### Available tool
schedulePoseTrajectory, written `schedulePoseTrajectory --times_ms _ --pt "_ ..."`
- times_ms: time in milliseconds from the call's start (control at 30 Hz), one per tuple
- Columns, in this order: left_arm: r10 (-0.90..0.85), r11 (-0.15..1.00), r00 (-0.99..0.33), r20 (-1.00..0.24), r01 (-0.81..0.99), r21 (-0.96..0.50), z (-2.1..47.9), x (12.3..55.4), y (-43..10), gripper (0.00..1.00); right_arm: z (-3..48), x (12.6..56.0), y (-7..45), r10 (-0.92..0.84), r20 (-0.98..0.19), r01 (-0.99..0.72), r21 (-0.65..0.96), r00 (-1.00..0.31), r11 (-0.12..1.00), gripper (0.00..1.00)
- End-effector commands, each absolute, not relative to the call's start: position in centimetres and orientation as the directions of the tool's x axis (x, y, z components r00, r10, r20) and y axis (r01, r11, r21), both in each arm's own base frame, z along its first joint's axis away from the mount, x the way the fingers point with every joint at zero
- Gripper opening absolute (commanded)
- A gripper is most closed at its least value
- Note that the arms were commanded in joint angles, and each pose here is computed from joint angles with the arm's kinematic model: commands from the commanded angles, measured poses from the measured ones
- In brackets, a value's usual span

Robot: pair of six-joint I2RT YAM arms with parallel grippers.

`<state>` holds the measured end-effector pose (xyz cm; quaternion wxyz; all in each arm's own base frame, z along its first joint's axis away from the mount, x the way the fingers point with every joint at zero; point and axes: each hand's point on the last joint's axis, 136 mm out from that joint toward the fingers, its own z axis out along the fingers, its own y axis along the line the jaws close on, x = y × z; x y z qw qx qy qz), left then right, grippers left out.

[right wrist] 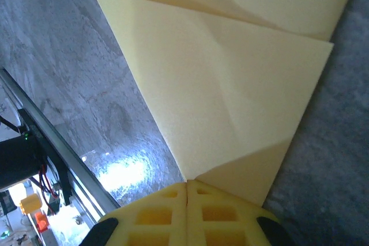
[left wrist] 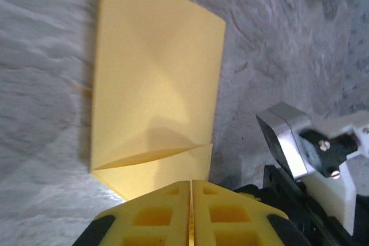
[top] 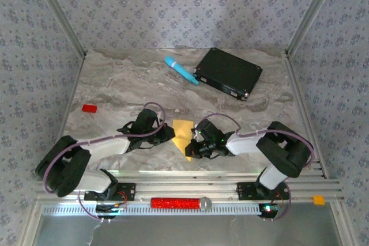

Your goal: Fold a paper plane with a square sheet of paper (pick it up from the middle)

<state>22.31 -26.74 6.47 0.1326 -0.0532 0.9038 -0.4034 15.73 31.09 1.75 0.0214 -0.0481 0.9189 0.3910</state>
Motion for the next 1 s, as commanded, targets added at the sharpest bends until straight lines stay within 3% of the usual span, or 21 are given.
schedulePoseTrajectory --times_ms 0,267,533,733,967 --pt "-0.142 0.66 -0.967 -0.209 0.065 -0.748 6.2 22.5 -28.1 0.09 -1.9 13.5 27.8 -0.064 0.055 -0.02 0.589 -0.996 0.808 0.0" --pt "-0.141 0.793 -0.984 -0.113 -0.044 -0.608 0.1 20.9 -25.4 0.04 0.4 14.8 29.5 -0.082 0.015 -0.055 0.618 -0.996 0.785 0.02" --pt "-0.123 0.824 -0.989 -0.085 -0.054 -0.564 -1.4 19.9 -24.3 0.03 3.5 16.7 32.5 -0.125 -0.07 -0.141 0.619 -0.99 0.773 0.03" --pt "-0.117 0.824 -0.989 -0.093 -0.044 -0.565 -1.2 19.9 -24.3 0.03 1.8 17.9 34.0 -0.131 -0.045 -0.131 0.606 -0.99 0.785 0.04" --pt "-0.142 0.837 -0.987 -0.079 -0.077 -0.542 -2.1 19.9 -23.5 0.01 0.4 15.4 31.1 -0.112 0.02 -0.079 0.588 -0.993 0.805 0.05"
